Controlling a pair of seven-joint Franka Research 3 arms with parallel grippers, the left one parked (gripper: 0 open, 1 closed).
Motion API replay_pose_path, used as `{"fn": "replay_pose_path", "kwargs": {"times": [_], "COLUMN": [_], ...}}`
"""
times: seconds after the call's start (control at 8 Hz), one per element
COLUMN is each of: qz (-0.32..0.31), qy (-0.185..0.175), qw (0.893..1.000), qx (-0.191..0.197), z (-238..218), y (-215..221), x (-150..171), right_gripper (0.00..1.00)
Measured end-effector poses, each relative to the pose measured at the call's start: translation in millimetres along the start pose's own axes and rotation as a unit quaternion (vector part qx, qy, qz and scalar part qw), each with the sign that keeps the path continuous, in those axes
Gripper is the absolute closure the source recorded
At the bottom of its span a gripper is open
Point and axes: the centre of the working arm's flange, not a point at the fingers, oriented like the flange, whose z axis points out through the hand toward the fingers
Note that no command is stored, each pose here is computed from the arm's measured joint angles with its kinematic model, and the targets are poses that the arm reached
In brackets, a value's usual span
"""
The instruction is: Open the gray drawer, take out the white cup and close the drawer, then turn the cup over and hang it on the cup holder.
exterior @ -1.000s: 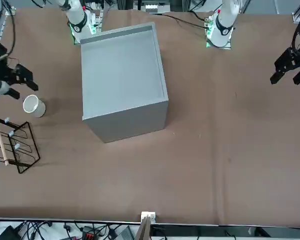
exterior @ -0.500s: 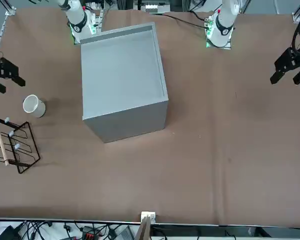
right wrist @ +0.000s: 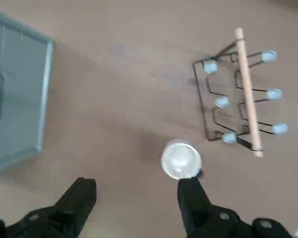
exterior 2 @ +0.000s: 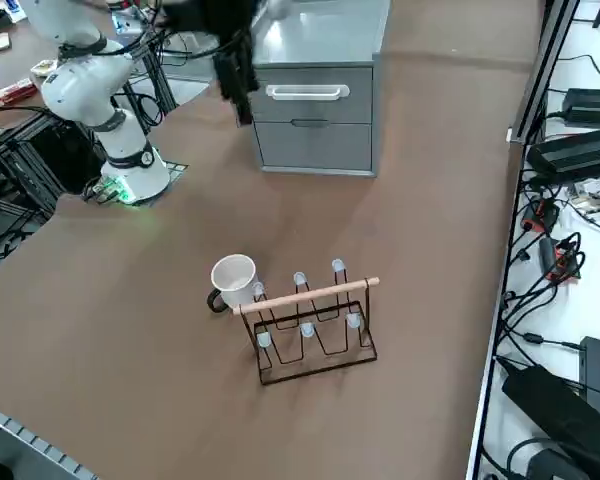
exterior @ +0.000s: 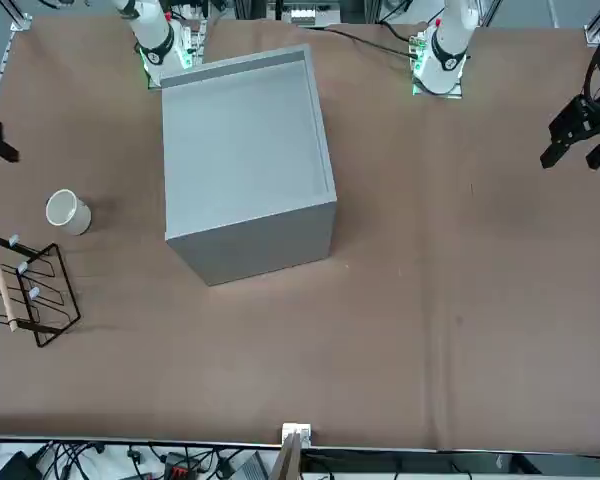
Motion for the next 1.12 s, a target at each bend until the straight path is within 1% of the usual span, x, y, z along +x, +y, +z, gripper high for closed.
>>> {"fn": "replay_pose_path", "kwargs": {"times": [0.25,0.38,0.5,0.62,0.75,0.88,1.12], "qz": [-0.068,-0.105,-0.137,-0.168,-0.199,-0.228,-0.264], "qy": [0.002,0.007,0.027,0.054,0.083,0.116,0.173], "qw": [0.998,0.994,0.99,0.983,0.974,0.963,0.942], "qx": [0.001,0.007,0.025,0.046,0.068,0.086,0.112], "z": [11.3,21.7,38.6,62.2,91.9,124.1,196.1], "y": [44.5,63.4,81.6,102.7,126.9,150.9,191.1], "x": [-41.2,-58.6,-73.8,-90.8,-108.9,-126.5,-163.2], "right_gripper": [0.0,0.0,0.0,0.0,0.0,0.0,0.0]}}
